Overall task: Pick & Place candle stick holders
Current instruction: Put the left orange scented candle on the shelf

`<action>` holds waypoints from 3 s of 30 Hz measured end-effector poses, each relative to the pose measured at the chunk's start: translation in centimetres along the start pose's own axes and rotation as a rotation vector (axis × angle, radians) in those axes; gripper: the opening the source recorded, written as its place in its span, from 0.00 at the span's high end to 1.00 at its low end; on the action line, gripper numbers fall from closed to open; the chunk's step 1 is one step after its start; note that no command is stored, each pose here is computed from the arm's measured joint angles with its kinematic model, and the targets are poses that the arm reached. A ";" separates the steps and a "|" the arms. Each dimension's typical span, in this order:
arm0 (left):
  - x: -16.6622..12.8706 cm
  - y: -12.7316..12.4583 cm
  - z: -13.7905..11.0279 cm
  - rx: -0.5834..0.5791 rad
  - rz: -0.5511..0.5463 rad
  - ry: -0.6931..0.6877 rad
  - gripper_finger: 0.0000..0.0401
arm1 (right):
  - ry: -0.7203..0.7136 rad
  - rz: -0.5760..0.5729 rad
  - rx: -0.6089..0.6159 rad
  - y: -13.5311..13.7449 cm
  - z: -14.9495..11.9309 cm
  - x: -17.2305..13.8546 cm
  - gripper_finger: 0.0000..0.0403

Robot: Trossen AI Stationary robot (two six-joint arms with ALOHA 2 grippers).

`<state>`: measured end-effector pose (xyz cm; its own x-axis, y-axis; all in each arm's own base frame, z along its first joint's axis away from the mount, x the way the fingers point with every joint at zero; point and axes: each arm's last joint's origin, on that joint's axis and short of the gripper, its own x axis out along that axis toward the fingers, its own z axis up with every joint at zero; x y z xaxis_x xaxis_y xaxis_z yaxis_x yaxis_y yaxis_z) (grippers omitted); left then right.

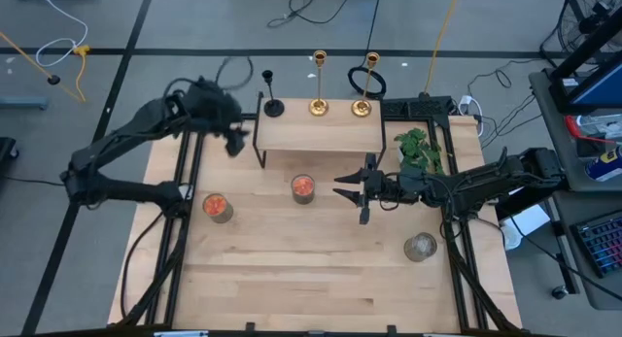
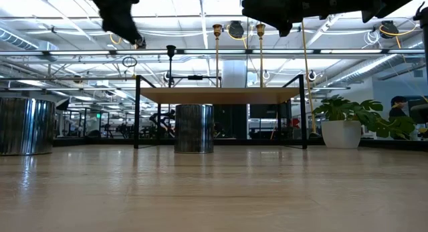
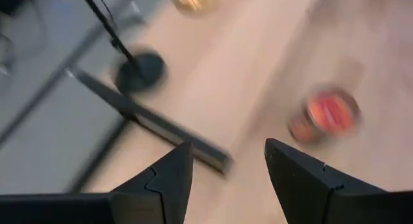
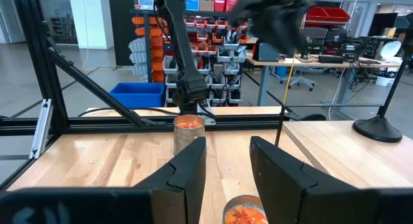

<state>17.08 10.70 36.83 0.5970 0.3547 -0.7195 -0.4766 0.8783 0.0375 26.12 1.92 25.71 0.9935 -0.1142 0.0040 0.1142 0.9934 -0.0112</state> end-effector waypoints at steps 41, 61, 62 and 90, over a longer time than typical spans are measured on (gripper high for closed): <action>4.8 -12.5 -15.7 -0.168 0.039 0.621 0.50 | 0.014 0.005 -0.002 0.0 -0.1 0.0 0.71; 5.7 -14.5 -17.3 0.163 -0.071 0.597 0.50 | 0.022 0.005 -0.004 0.0 -0.2 0.0 0.71; 5.7 -14.4 -17.3 0.165 -0.068 0.594 0.51 | 0.022 0.005 -0.004 0.0 -0.2 0.0 0.71; -0.2 -18.5 -5.2 0.550 -0.390 -0.122 0.98 | 0.010 0.001 -0.002 0.0 -0.1 0.0 0.71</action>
<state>22.41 -7.32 32.68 0.7425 -0.0153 -0.6697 0.1657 0.9729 0.1615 26.11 1.95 25.62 0.9936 -0.1131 -0.0060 0.1130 0.9935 -0.0133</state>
